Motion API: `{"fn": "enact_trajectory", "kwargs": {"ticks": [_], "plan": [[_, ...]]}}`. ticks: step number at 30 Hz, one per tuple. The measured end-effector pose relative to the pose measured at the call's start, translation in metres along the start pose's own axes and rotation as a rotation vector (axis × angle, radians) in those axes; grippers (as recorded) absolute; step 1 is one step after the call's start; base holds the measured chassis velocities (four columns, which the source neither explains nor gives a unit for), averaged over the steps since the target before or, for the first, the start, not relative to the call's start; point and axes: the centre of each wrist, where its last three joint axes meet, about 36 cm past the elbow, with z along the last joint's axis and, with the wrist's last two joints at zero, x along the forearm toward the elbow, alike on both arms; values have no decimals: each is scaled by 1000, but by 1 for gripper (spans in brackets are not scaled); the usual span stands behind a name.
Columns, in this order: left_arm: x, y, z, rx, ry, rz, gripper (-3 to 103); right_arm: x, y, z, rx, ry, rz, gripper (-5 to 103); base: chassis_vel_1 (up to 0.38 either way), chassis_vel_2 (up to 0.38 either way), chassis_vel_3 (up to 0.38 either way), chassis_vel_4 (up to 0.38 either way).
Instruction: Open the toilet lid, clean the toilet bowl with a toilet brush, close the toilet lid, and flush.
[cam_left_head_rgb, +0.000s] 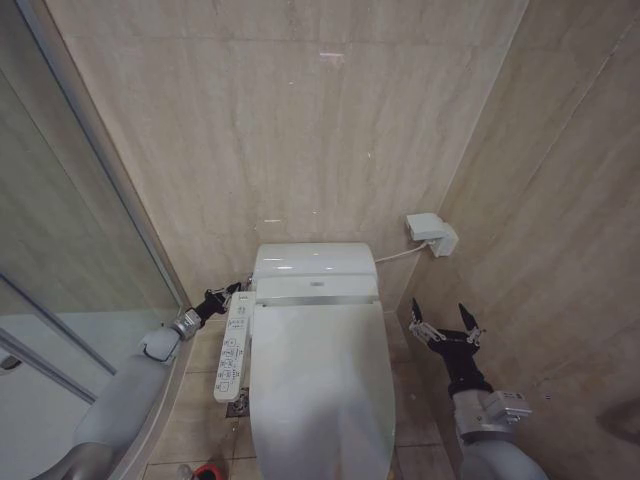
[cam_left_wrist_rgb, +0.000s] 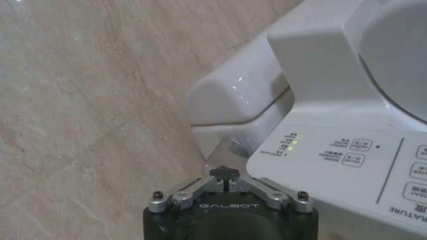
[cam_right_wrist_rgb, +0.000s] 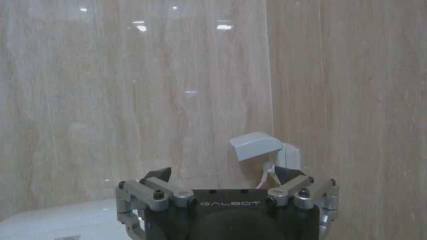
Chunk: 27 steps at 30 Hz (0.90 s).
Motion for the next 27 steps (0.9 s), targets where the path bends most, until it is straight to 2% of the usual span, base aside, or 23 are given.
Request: {"fn": "enact_trajectory", "kwargs": {"ticks": [10, 27], "plan": [[5, -14, 6, 25, 16, 9, 0, 0, 0, 0, 0, 0, 0, 100, 0, 0, 0, 0], [5, -5, 5, 16, 17, 2, 0, 0, 0, 0, 0, 0, 0, 100, 0, 0, 0, 0]]}}
